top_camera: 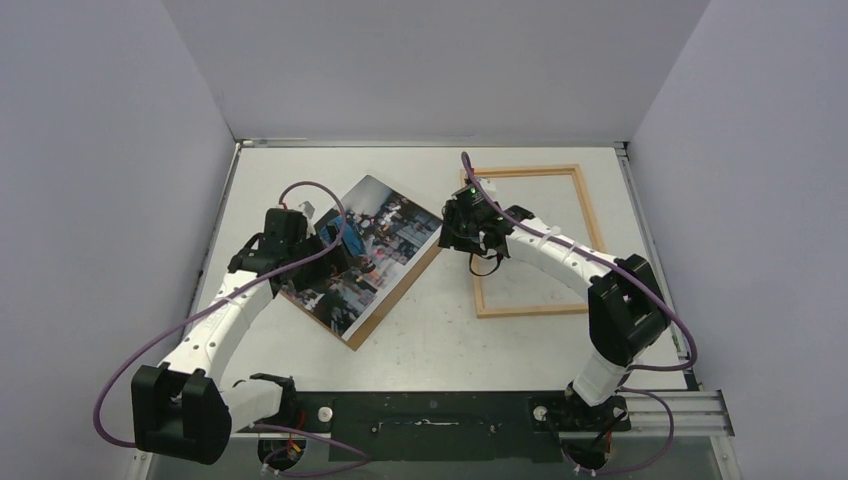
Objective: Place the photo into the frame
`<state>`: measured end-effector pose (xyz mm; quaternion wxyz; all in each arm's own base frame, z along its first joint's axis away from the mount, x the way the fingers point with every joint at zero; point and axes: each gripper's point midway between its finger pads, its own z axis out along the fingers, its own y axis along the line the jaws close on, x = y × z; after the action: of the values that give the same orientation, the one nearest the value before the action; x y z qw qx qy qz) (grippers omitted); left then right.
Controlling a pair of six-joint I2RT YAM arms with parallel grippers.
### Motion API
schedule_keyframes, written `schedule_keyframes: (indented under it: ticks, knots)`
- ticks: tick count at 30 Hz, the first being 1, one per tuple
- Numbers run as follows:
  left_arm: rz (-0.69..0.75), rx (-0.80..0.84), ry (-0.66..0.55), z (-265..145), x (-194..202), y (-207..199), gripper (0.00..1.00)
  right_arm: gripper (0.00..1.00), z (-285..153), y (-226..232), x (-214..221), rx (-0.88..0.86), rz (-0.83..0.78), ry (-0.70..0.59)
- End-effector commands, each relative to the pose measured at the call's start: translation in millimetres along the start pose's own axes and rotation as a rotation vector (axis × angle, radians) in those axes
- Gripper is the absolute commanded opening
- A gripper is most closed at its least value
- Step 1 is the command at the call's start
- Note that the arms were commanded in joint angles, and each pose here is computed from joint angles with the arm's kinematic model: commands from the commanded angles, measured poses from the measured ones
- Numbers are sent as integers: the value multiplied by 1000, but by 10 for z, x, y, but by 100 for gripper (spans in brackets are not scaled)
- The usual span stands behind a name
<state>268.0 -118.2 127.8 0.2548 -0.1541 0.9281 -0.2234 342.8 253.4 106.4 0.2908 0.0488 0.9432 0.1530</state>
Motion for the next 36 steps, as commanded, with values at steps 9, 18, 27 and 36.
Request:
schedule_keyframes:
  ticks: [9,18,27,36]
  knots:
    - [87,77,-24,140,-380,-307,92,49,-162,410,-593,-159,91,-72]
    - [48,113,9,561,-568,-433,90,42,368,388,-709,-99,184,-82]
    - [61,102,71,897,-624,-414,87,48,854,150,-900,-11,255,-129]
    - [73,7,120,1046,-488,-132,85,52,1181,-87,-854,74,272,-111]
